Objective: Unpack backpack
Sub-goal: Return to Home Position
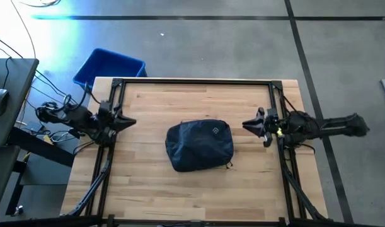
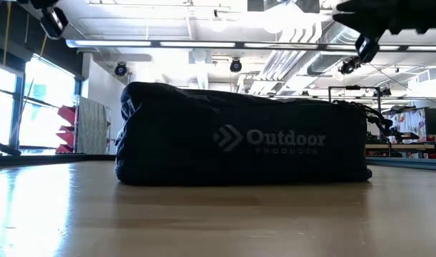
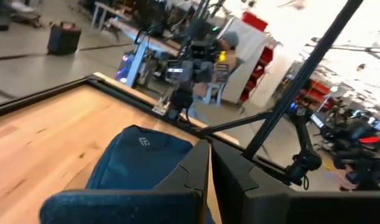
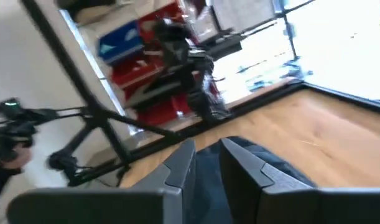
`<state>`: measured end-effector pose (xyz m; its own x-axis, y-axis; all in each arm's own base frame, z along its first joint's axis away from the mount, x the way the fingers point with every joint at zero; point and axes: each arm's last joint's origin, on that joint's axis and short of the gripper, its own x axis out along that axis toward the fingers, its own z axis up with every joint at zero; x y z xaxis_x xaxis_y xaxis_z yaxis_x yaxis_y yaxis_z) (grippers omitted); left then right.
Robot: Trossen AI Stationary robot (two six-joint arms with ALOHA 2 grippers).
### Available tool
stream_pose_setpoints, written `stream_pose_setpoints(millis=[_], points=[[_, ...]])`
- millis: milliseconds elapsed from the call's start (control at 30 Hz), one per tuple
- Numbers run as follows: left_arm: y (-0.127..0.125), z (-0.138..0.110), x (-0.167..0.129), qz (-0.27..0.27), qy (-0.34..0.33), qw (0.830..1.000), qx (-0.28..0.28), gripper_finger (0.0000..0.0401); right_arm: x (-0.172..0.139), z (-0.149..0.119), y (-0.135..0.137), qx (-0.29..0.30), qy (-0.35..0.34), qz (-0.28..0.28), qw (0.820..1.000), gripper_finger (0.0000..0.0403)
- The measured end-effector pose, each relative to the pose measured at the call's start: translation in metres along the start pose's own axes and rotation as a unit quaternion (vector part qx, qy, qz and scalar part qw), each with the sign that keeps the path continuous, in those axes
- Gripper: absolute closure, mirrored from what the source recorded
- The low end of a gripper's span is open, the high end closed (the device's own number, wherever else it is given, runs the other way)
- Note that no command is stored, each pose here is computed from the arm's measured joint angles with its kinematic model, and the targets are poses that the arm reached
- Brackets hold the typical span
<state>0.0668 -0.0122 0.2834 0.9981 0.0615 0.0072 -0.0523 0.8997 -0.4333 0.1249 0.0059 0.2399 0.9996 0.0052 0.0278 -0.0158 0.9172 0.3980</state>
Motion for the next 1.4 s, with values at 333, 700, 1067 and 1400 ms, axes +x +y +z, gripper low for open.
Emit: stream_pose_setpoints(millis=[333, 700, 1067, 1400], points=[[0.016, -0.047, 0.007, -0.069, -0.053, 0.995, 0.043, 0.0401, -0.003, -0.043, -0.023, -0.016, -0.022, 0.062, 0.998, 0.0392], [0.035, -0.094, 0.022, -0.012, -0.004, 0.994, 0.108, 0.0401, -0.005, -0.069, -0.039, 0.039, 0.035, -0.059, 0.997, 0.0394], [0.039, -0.105, 0.025, 0.004, 0.035, 0.994, 0.102, 0.0401, -0.008, -0.084, -0.045, 0.19, 0.095, -0.107, 0.971, 0.0394], [0.039, -0.104, 0.025, -0.015, -0.022, 0.997, 0.078, 0.0401, -0.013, -0.082, -0.044, 0.19, 0.086, -0.101, 0.973, 0.0394]])
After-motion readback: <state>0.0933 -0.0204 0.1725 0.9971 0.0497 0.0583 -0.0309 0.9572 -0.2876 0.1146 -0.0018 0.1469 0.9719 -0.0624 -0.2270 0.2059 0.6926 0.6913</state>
